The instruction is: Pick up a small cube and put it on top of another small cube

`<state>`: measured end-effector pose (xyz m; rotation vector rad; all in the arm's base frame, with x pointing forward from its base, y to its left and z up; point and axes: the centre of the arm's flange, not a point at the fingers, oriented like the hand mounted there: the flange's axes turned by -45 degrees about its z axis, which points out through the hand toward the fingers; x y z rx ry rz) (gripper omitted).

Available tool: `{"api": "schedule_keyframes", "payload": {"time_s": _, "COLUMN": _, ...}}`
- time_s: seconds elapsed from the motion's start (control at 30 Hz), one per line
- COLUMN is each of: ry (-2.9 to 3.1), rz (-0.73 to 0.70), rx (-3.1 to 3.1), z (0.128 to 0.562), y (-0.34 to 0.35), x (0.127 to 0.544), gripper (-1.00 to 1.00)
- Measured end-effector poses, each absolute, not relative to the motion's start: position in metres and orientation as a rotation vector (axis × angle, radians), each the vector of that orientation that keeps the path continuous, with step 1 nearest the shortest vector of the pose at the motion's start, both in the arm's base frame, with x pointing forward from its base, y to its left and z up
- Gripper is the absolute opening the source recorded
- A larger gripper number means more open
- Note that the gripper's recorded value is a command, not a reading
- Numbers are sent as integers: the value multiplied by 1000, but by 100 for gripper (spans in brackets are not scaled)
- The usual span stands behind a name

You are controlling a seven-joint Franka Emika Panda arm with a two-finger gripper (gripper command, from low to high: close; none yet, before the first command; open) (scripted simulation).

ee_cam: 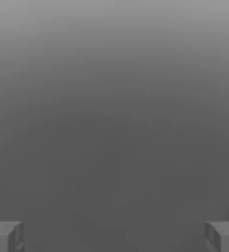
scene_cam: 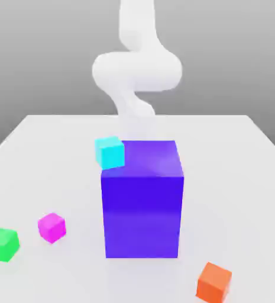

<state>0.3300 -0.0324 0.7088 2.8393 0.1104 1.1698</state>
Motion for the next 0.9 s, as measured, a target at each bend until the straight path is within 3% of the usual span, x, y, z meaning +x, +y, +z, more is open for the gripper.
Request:
{"api": "schedule_keyframes", "payload": {"time_s": 0.43, "ry": 771, "rz": 780, "rx": 2616, "z": 641, "y": -193, "x": 262, "gripper": 0}}
{"api": "schedule_keyframes", "payload": {"time_s": 0.9, "ry": 1628, "rz": 359, "rx": 2336, "z": 472, "y": -294, "x": 248, "gripper": 0}}
